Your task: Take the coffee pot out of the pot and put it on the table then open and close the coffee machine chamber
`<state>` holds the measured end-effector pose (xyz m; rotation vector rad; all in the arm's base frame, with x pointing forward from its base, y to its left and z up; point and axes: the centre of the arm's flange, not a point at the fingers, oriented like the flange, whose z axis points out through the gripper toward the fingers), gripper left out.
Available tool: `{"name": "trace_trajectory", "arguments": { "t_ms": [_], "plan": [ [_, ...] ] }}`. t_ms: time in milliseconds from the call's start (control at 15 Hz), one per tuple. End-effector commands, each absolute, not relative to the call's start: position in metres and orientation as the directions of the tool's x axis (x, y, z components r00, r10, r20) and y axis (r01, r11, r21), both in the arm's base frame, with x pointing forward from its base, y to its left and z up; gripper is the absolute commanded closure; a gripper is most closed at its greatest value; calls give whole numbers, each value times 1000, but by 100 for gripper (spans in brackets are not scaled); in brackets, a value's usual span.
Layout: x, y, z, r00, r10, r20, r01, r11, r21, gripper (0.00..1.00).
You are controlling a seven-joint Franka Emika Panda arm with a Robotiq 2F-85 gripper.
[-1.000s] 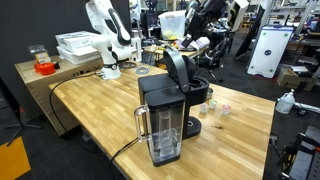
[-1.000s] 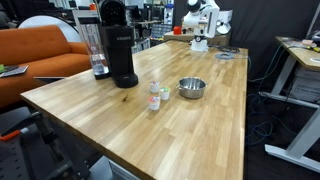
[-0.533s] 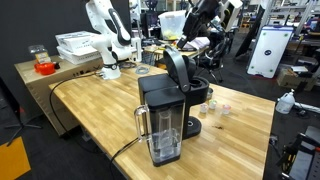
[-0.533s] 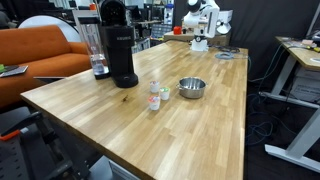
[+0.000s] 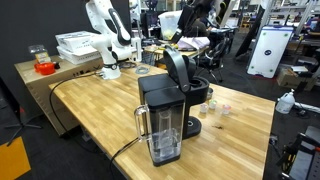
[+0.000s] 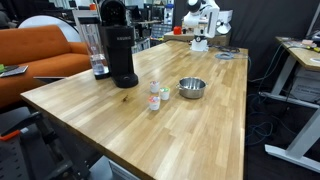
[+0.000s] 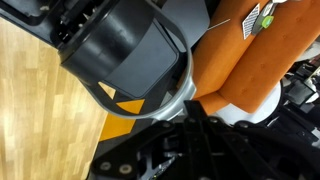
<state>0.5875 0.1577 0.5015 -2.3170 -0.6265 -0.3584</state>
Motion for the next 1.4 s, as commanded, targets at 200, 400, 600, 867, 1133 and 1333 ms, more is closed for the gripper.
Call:
{"name": "trace_trajectory", "arguments": {
  "t_ms": [200, 400, 600, 867, 1133, 1333],
  "plan": [
    [604, 177, 494, 823, 415, 389, 568, -600, -563, 100],
    [611, 188, 496, 805, 446, 391, 593, -593, -544, 100],
    [614, 189, 499, 794, 467, 390, 608, -592, -530, 100],
    [617, 183, 498, 788, 476, 392, 616, -597, -514, 100],
    [615, 189, 503, 780, 490, 390, 626, -595, -505, 100],
    [615, 193, 510, 764, 507, 399, 645, -591, -485, 100]
  ]
}}
